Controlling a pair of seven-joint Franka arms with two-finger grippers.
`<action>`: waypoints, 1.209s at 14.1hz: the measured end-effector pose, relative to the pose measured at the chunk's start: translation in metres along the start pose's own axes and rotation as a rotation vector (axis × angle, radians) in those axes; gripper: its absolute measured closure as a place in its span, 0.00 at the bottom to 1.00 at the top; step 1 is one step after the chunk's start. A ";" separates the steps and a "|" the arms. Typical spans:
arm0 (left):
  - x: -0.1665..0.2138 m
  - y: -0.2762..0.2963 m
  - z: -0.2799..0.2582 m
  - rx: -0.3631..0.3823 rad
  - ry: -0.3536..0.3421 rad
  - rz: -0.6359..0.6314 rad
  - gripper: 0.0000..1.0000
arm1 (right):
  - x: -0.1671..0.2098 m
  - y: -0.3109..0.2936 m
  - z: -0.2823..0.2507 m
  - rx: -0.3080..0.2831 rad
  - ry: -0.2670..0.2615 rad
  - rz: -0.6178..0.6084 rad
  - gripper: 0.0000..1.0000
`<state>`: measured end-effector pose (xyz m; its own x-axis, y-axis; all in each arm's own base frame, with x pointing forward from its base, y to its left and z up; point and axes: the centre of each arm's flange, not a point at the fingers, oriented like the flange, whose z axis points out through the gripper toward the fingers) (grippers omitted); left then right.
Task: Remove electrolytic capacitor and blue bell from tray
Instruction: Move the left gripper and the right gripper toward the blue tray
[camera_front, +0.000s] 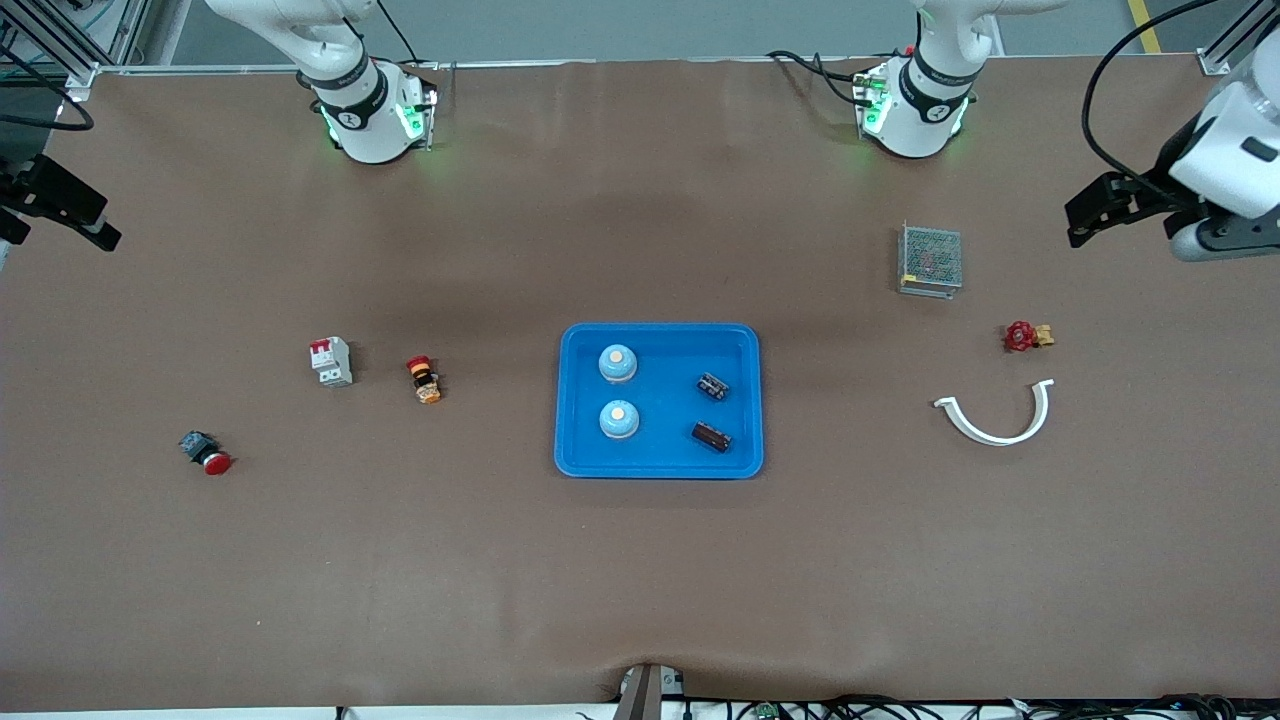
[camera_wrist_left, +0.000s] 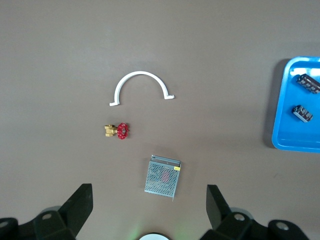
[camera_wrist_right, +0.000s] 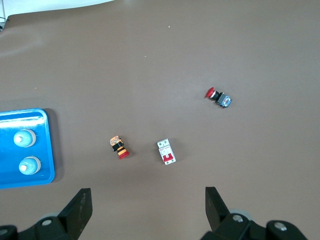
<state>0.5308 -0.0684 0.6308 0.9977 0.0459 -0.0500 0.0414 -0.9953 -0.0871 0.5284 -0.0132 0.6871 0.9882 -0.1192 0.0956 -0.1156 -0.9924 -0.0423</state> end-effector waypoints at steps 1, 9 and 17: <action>0.002 0.005 0.006 0.002 -0.011 -0.015 0.00 | 0.000 0.000 0.000 0.000 0.000 0.000 0.00; 0.016 0.093 0.079 -0.056 -0.130 -0.278 0.00 | 0.000 0.000 0.001 -0.001 -0.006 0.001 0.00; 0.034 0.177 0.164 -0.076 -0.131 -0.585 0.00 | 0.020 -0.004 0.115 0.005 -0.065 0.012 0.00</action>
<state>0.5631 -0.2293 0.4505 0.7936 0.5926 -0.1382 0.5896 -0.8050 -0.0662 0.5606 -0.0077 0.5750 0.9912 -0.1286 0.0302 -0.1271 -0.9907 -0.0483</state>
